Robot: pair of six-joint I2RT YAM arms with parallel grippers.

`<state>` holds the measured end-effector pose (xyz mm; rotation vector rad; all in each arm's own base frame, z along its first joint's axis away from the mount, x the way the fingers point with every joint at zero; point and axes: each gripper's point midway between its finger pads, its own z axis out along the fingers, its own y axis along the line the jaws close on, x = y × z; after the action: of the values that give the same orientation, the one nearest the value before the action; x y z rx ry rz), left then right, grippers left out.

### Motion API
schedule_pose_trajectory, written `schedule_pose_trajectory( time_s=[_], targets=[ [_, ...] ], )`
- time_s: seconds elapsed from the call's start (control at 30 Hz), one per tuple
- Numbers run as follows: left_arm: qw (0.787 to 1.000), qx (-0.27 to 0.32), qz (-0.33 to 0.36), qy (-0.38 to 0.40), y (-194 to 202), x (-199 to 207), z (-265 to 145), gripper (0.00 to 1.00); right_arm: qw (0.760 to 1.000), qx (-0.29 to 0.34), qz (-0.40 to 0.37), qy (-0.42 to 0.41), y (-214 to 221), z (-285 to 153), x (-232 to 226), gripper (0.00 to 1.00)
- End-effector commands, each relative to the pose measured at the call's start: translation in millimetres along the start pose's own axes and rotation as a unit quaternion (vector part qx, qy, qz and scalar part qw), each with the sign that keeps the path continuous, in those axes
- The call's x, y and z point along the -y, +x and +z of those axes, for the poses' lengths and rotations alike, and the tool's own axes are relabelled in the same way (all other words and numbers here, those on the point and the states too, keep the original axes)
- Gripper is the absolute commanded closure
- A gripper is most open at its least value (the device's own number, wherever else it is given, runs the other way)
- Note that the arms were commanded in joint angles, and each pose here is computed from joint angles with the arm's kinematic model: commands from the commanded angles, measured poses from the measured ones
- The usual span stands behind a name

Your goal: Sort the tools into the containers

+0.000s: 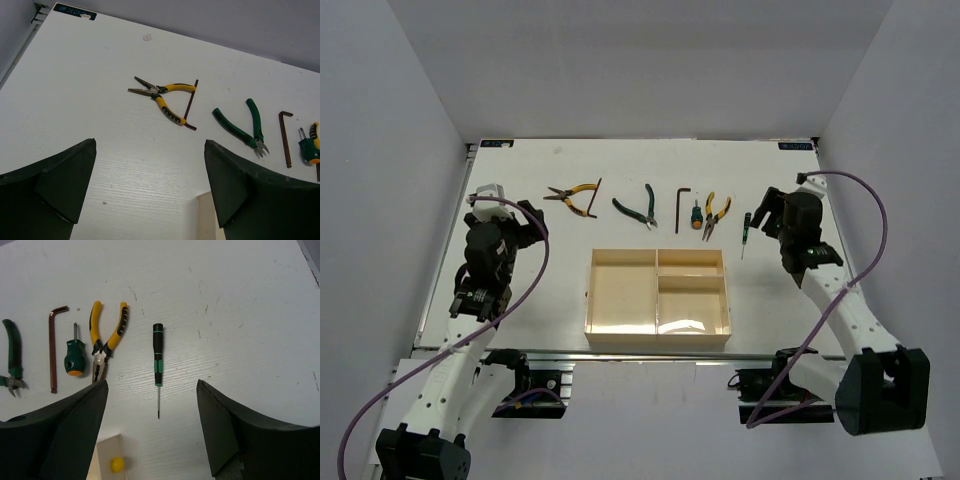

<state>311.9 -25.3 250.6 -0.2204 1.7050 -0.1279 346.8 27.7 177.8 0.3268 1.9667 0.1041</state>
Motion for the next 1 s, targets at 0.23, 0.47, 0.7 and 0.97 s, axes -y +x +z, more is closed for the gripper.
schedule_pose_trajectory(
  time_s=[0.23,0.47,0.7,0.97],
  targets=[
    [0.999,-0.038,0.005,0.007,7,7,9,0.02,0.993,-0.103,-0.025,0.05,12,53,-1,0.43],
    [0.998,-0.056,0.002,-0.006,13,5,14,0.02,0.983,-0.17,-0.041,0.053,45,84,-3,0.52],
    [0.998,-0.06,0.0,0.001,14,8,16,0.02,0.975,-0.212,-0.051,0.05,71,110,-4,0.56],
    [0.998,-0.066,0.0,0.01,16,11,17,0.02,0.969,-0.234,-0.055,0.059,83,132,0,0.57]
  ],
)
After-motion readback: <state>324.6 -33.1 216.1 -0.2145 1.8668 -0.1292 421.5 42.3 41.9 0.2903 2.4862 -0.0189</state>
